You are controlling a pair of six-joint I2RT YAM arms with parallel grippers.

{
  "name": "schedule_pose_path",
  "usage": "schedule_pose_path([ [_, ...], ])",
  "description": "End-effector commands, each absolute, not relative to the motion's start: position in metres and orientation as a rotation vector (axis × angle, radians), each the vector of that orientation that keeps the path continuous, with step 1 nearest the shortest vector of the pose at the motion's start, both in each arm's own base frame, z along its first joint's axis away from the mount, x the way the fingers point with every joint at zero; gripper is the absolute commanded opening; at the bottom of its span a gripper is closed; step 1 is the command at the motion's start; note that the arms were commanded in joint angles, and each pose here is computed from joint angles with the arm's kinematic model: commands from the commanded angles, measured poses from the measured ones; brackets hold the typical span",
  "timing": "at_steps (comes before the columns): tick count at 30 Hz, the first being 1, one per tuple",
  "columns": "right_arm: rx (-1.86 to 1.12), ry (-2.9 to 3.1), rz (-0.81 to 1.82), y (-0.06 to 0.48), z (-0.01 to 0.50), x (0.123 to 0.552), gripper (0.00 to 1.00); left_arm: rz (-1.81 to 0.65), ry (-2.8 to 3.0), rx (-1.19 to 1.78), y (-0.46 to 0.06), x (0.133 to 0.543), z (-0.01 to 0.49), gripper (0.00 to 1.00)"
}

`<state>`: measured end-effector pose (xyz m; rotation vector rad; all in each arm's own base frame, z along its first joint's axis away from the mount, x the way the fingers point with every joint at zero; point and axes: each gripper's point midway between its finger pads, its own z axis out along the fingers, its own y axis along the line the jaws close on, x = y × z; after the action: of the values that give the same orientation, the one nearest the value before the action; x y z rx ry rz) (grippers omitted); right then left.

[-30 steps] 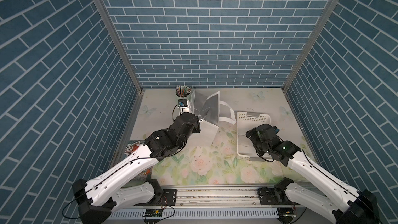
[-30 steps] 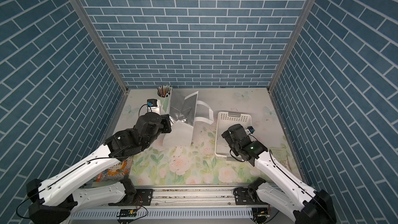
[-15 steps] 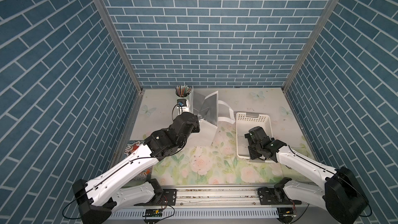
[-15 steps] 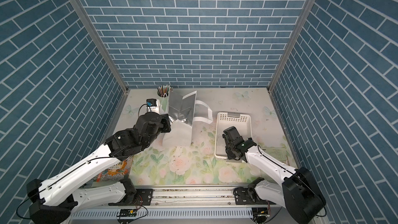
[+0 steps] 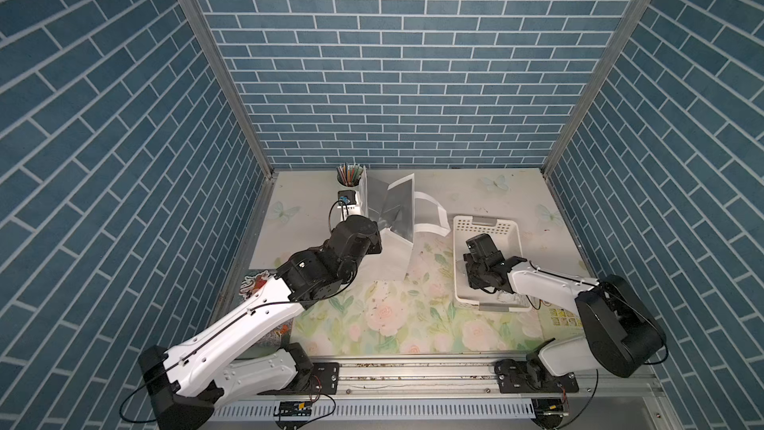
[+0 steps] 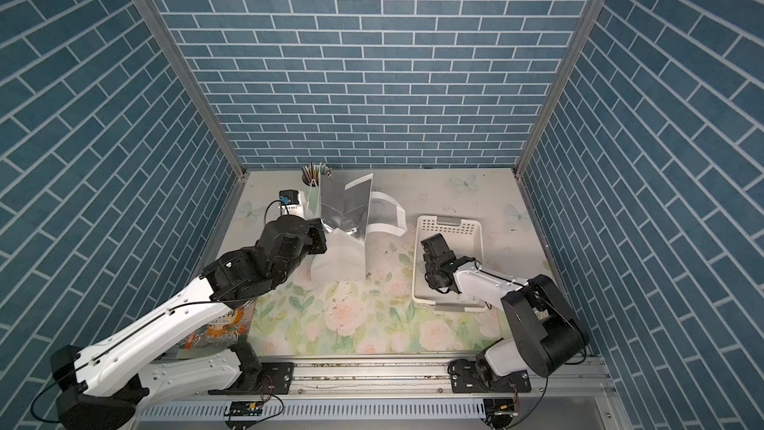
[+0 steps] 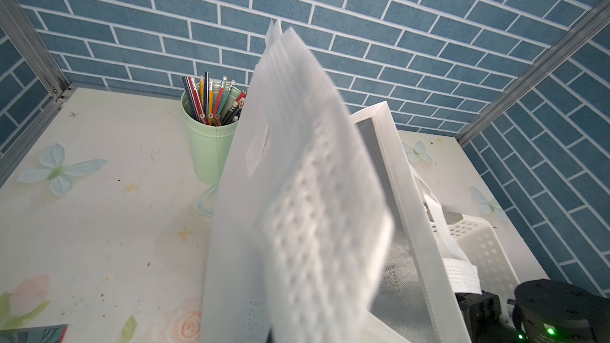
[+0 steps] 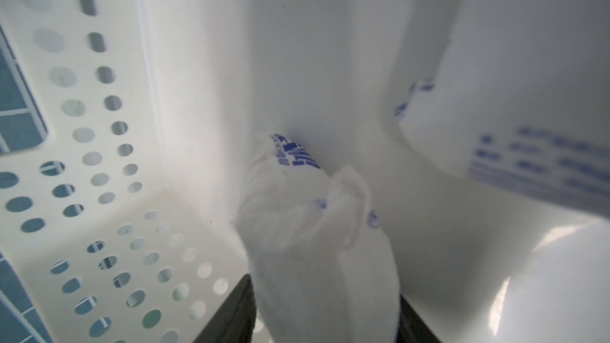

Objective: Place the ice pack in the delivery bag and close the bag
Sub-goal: Pick up the ice pack from the bin, then place the ice pack in the delivery bag.

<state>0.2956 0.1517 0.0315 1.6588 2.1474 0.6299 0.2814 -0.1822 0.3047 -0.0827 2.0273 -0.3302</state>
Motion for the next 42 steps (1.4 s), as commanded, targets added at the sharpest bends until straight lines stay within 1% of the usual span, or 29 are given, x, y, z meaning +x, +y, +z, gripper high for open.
schedule_pose_path([
  [1, 1.649, 2.165, 0.516, 0.141, 0.015, 0.297, 0.59, -0.288, 2.041, -0.082, -0.177, 0.284, 0.296, 0.00],
  [2, 1.647, 2.173, 0.497, 0.140, 0.012, 0.300, 0.59, -0.286, 2.039, -0.084, -0.177, 0.285, 0.296, 0.00],
  [4, 1.642, 2.187, 0.481, 0.139, 0.008, 0.305, 0.56, -0.286, 2.038, -0.087, -0.176, 0.285, 0.297, 0.00],
  [6, 1.633, 2.207, 0.479, 0.139, 0.003, 0.308, 0.45, -0.286, 2.035, -0.092, -0.175, 0.286, 0.298, 0.00],
  [9, 1.624, 2.236, 0.446, 0.135, -0.002, 0.308, 0.31, -0.285, 2.032, -0.095, -0.174, 0.286, 0.300, 0.00],
  [12, 1.618, 2.239, 0.423, 0.130, -0.004, 0.305, 0.24, -0.279, 2.029, -0.098, -0.172, 0.286, 0.302, 0.00],
  [14, 1.603, 2.231, 0.421, 0.127, -0.002, 0.305, 0.16, -0.278, 2.024, -0.100, -0.171, 0.287, 0.303, 0.00],
  [17, 1.541, 2.226, 0.431, 0.125, 0.007, 0.309, 0.00, -0.278, 2.023, -0.098, -0.172, 0.287, 0.305, 0.00],
  [19, 1.457, 2.230, 0.445, 0.125, 0.016, 0.315, 0.00, -0.279, 2.022, -0.098, -0.171, 0.287, 0.305, 0.00],
  [23, 1.110, 2.232, 0.557, 0.141, 0.056, 0.341, 0.00, -0.279, 2.021, -0.092, -0.170, 0.286, 0.304, 0.00],
  [25, 0.887, 2.192, 0.617, 0.150, 0.087, 0.355, 0.00, -0.281, 2.020, -0.091, -0.170, 0.286, 0.305, 0.00],
  [28, 0.649, 2.068, 0.707, 0.159, 0.143, 0.360, 0.00, -0.293, 2.013, -0.090, -0.170, 0.285, 0.307, 0.00],
  [31, 0.416, 1.840, 0.843, 0.167, 0.223, 0.351, 0.00, -0.304, 2.008, -0.088, -0.170, 0.284, 0.310, 0.00],
  [35, 0.086, 1.660, 0.902, 0.186, 0.317, 0.329, 0.00, -0.314, 2.005, -0.085, -0.171, 0.284, 0.311, 0.00],
  [37, -0.091, 1.627, 0.936, 0.211, 0.352, 0.315, 0.00, -0.319, 2.000, -0.084, -0.171, 0.283, 0.313, 0.00],
  [39, -0.290, 1.604, 0.933, 0.249, 0.385, 0.299, 0.00, -0.329, 1.996, -0.086, -0.172, 0.283, 0.313, 0.00],
  [42, -0.519, 1.662, 0.940, 0.304, 0.395, 0.286, 0.00, -0.353, 1.992, -0.081, -0.174, 0.282, 0.314, 0.00],
])
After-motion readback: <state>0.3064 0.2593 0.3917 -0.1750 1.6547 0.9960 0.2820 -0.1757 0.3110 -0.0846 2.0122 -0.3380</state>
